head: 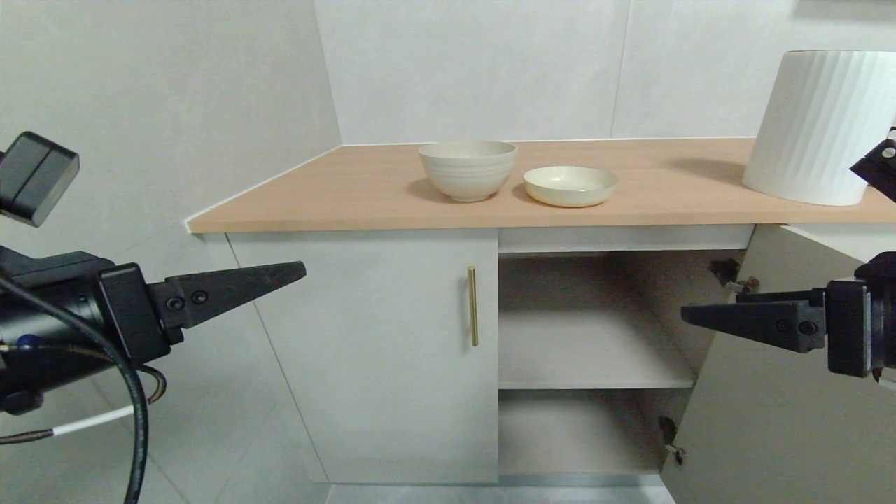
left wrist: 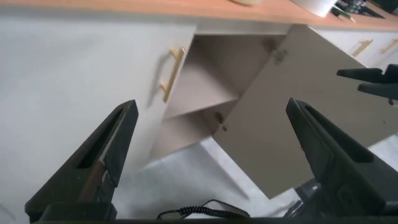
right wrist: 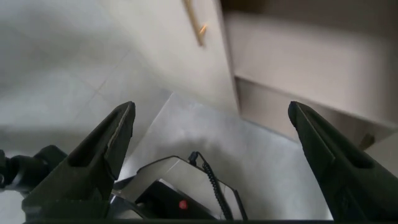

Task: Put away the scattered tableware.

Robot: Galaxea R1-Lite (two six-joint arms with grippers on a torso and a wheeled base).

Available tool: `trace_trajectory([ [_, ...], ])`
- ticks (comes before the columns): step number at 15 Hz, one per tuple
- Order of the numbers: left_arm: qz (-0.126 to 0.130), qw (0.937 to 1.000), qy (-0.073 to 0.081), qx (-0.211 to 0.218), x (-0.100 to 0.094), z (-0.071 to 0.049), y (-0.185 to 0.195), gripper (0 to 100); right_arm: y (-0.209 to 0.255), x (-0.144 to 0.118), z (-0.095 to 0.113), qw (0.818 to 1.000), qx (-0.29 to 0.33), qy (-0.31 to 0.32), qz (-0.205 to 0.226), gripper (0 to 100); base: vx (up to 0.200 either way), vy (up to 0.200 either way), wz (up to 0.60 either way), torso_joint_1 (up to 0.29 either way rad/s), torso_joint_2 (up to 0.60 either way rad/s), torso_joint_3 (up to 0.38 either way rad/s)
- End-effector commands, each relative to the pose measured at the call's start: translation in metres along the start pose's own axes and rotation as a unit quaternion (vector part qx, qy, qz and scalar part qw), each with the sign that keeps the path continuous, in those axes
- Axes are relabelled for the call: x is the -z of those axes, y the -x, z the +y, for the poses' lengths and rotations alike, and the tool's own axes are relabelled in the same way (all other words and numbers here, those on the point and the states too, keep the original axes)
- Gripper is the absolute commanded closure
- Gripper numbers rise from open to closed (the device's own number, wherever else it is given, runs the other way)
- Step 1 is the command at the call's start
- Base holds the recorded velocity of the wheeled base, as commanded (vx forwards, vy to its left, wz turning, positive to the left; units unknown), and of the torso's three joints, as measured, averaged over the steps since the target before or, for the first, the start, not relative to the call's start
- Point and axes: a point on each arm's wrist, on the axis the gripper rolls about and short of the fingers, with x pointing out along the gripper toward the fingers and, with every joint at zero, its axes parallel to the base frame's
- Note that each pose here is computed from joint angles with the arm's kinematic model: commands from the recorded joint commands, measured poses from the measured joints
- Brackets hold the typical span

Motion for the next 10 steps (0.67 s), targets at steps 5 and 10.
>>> trace_trajectory([
  [5, 0.009, 1.0000, 0.004, -0.003, 0.0014, 0.0028, -0.0053, 0, 0.0009, 0.0042, -0.0009, 1.000, 0.001, 0.011, 0.004, 0, 0.200, 0.000, 0.00, 0.002, 0.00, 0.001],
  [10, 0.003, 1.0000, 0.001, -0.001, 0.0004, 0.0021, -0.0046, 0, 0.0014, 0.0050, -0.0010, 1.000, 0.000, 0.017, 0.004, 0, 0.120, 0.000, 0.00, 0.001, 0.00, 0.004],
])
